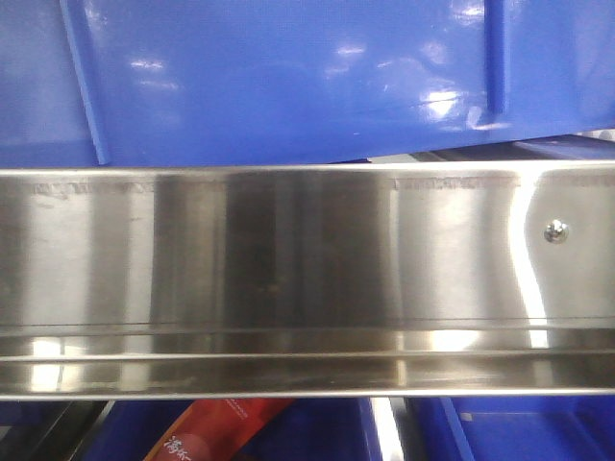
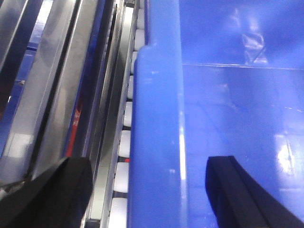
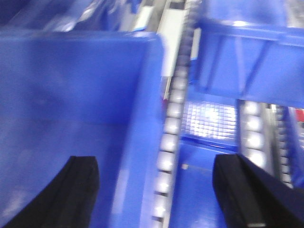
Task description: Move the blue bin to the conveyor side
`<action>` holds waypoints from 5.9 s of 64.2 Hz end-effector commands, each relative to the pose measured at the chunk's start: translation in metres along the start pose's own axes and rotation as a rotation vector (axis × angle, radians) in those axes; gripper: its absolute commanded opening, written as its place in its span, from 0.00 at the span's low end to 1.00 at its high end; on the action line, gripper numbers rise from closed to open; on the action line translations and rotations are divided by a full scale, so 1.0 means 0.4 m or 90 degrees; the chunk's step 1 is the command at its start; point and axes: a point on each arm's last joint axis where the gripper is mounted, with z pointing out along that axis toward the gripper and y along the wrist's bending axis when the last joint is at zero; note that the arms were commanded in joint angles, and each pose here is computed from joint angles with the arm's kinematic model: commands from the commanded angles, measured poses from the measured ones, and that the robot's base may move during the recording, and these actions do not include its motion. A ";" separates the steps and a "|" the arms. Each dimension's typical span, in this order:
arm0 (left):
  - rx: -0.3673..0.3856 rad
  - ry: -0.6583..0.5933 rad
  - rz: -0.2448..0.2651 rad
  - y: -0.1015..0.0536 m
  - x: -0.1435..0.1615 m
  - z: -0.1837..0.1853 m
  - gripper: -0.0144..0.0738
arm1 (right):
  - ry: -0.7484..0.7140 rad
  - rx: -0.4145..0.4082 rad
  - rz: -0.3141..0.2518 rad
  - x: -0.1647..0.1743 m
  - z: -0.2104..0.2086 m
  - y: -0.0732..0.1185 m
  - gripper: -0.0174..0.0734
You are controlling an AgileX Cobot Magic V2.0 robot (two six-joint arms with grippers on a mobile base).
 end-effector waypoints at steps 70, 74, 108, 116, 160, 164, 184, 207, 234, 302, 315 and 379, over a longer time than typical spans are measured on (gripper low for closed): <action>-0.001 -0.004 -0.001 -0.002 -0.005 0.006 0.62 | 0.120 0.018 -0.038 0.021 0.127 0.007 0.65; -0.001 -0.004 -0.001 -0.002 -0.005 0.006 0.62 | 0.123 0.017 -0.038 0.022 0.132 0.006 0.65; -0.003 0.002 -0.001 -0.001 -0.003 0.006 0.62 | 0.125 0.018 -0.030 0.024 0.132 0.006 0.65; -0.004 0.004 -0.001 -0.001 -0.002 0.006 0.62 | 0.125 0.018 -0.028 0.024 0.132 0.006 0.65; -0.004 0.004 -0.001 -0.001 -0.002 0.006 0.62 | 0.137 0.018 -0.024 0.052 0.101 0.012 0.65; -0.004 0.004 -0.001 -0.001 -0.002 0.006 0.62 | 0.137 0.018 -0.024 0.052 0.101 0.012 0.65; -0.004 0.007 -0.001 0.000 -0.001 0.006 0.62 | 0.135 0.018 -0.024 0.050 0.099 0.012 0.65; -0.007 0.016 -0.001 0.000 0.002 0.005 0.62 | 0.135 0.018 -0.024 0.050 0.099 0.012 0.59; 0.009 0.038 -0.011 -0.005 0.010 0.005 0.16 | 0.135 0.017 -0.035 0.050 0.099 0.012 0.11; 0.117 -0.098 0.041 -0.121 -0.047 -0.191 0.14 | 0.006 0.097 0.020 0.039 -0.152 0.022 0.10; 0.122 -0.091 0.071 -0.144 -0.024 -0.223 0.14 | 0.023 0.097 0.033 0.136 -0.198 0.033 0.10; 0.130 -0.121 0.090 -0.124 0.119 -0.344 0.14 | -0.082 0.078 0.072 0.233 -0.287 0.056 0.10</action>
